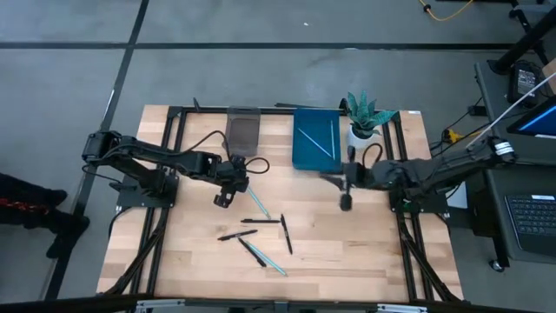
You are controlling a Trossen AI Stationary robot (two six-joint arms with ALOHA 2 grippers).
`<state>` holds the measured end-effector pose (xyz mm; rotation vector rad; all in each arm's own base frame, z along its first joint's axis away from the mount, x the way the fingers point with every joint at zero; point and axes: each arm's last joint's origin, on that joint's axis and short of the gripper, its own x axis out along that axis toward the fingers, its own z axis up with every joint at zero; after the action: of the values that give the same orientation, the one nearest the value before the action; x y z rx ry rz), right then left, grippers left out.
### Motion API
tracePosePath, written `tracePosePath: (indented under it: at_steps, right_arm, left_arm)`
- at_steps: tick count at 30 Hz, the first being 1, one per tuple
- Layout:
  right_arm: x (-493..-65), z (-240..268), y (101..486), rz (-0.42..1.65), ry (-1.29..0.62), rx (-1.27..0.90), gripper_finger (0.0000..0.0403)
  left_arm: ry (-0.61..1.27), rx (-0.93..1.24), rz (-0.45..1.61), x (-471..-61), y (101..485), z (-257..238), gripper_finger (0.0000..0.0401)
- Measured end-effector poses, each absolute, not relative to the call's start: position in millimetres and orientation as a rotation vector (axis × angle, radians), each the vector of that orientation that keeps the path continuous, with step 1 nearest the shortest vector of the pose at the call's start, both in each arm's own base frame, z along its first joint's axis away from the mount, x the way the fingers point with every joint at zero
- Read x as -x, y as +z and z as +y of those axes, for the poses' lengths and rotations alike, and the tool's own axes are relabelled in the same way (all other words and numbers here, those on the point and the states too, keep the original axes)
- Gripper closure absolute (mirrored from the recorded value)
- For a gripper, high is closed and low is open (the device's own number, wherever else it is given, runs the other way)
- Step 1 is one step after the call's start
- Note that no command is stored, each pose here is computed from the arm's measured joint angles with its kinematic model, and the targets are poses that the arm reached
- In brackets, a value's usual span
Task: Sort pens & pencils
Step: Put the light blue pencil into the blue bin
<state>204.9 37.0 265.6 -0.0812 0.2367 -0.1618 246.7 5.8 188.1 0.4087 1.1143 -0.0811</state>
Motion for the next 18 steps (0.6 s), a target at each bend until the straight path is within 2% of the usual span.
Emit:
tracePosePath:
  at_steps: [3, 8, 18]
  right_arm:
    - [-194.7, 38.0, 249.7, 0.185, -0.048, 0.053, 0.036]
    - [-187.5, 37.5, 219.5, 0.184, -0.005, -0.002, 0.036]
    - [-185.4, 37.0, 214.3, 0.153, -0.004, -0.013, 0.036]
  left_arm:
    - [-0.099, -0.393, 1.113, -246.5, 187.9, 7.2, 0.0337]
    - [-0.165, -0.363, 1.105, -247.4, 186.3, 8.1, 0.0337]
    - [-0.217, -0.429, 1.204, -258.9, 161.7, 8.9, 0.0337]
